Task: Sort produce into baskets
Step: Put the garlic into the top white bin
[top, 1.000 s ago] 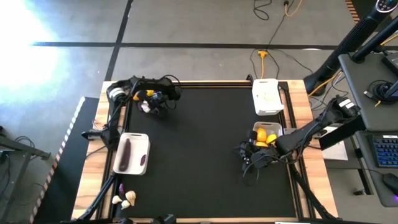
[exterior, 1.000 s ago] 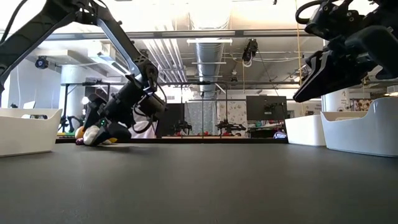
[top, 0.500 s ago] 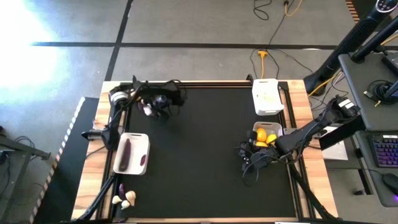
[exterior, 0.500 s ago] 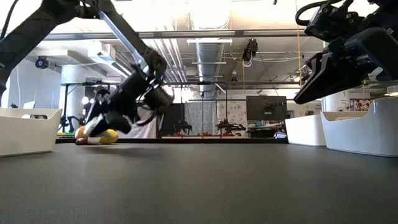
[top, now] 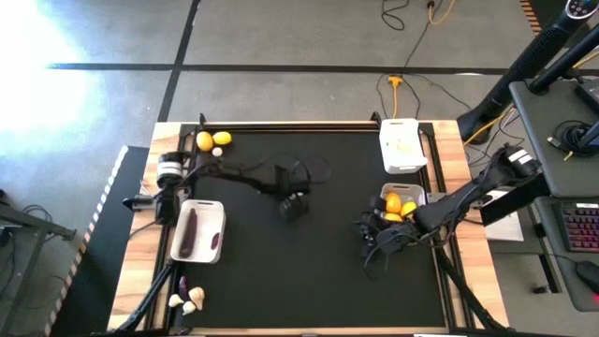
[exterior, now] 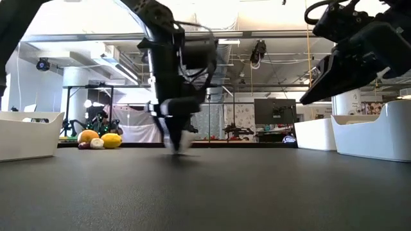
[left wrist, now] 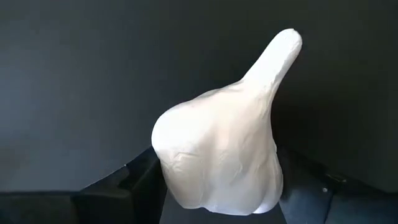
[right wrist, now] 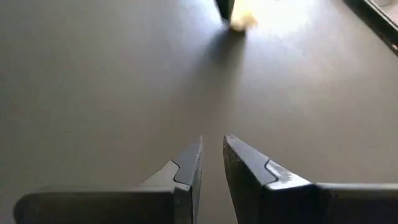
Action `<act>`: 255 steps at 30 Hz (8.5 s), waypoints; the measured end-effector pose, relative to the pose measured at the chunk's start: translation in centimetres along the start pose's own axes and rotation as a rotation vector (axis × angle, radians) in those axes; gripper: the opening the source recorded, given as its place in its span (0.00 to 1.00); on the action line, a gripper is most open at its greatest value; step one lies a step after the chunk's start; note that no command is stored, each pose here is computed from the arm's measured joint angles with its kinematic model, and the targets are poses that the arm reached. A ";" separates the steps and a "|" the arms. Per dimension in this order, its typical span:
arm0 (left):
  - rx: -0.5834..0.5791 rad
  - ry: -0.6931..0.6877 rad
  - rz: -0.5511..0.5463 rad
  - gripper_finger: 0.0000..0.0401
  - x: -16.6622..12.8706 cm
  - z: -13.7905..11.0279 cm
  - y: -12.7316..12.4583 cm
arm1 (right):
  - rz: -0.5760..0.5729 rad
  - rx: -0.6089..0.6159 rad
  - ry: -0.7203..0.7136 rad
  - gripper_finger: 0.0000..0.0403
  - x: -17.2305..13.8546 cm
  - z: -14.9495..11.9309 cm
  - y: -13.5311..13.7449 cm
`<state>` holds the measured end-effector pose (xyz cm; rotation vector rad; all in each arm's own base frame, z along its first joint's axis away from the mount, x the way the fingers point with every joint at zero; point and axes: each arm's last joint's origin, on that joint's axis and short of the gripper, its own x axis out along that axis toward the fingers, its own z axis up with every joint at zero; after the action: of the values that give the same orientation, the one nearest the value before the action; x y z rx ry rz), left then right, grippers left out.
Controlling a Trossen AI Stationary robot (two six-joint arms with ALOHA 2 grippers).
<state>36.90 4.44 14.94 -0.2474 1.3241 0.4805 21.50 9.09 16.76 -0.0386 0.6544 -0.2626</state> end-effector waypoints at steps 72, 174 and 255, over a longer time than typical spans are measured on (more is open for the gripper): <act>0.052 -0.698 0.464 0.72 3.3 -7.0 -6.6 | -0.785 0.494 0.291 0.30 -2.8 4.0 -15.8; -1.200 -0.279 0.500 0.72 -1.5 -13.0 22.3 | -0.028 -0.066 -0.057 0.46 6.2 2.6 3.0; -0.012 -0.573 -0.009 0.51 3.5 -5.0 -5.7 | -0.152 -0.070 -0.050 0.46 6.9 2.3 1.9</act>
<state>35.80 -2.04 9.80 -0.1115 0.7605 0.5050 28.65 9.10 14.26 -0.1623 0.6118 -0.3841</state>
